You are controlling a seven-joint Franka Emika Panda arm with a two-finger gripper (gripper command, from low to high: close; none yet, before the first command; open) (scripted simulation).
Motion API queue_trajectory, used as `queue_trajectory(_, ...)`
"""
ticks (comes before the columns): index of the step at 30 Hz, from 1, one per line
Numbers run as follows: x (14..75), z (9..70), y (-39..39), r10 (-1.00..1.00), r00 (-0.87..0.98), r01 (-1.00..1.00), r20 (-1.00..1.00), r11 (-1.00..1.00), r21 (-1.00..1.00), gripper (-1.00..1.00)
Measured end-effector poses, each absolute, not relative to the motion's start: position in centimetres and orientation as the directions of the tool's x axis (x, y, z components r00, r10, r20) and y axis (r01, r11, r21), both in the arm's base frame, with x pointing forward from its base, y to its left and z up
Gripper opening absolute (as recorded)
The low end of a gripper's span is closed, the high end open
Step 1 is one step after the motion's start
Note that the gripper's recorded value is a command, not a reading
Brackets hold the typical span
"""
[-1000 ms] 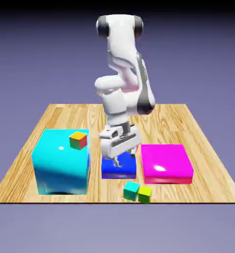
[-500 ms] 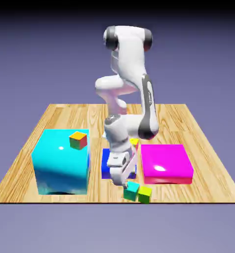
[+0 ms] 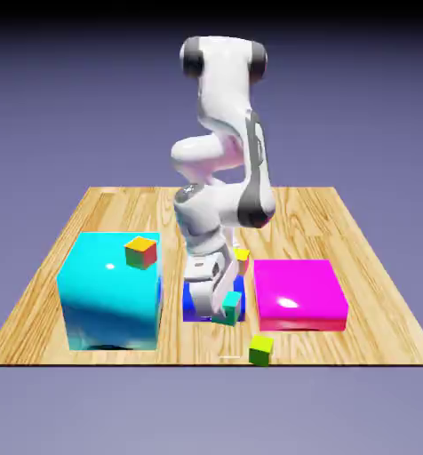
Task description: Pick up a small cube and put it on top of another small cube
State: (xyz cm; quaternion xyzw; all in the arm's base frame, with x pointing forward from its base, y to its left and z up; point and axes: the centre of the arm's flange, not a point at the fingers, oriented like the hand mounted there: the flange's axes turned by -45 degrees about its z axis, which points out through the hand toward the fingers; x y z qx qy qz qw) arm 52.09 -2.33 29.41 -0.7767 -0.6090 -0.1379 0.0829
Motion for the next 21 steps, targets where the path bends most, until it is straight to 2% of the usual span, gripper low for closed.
queue_trajectory(7,50.1,40.5,-11.4,0.949,0.100,0.992,0.299,-0.119,0.048,-1.00)
queue_trajectory(13,44.7,46.6,-20.4,0.960,0.062,0.998,0.274,-0.064,-0.001,-1.00)
queue_trajectory(14,44.7,46.6,-20.4,0.960,0.062,0.998,0.274,-0.064,-0.001,-1.00)
queue_trajectory(18,44.8,39.8,-19.0,0.960,0.062,0.998,0.274,-0.064,-0.001,-1.00)
queue_trajectory(19,44.8,39.8,-19.0,0.960,0.062,0.998,0.274,-0.064,-0.001,1.00)
queue_trajectory(21,44.8,39.8,-19.0,0.959,0.062,0.998,0.275,-0.064,0.000,1.00)
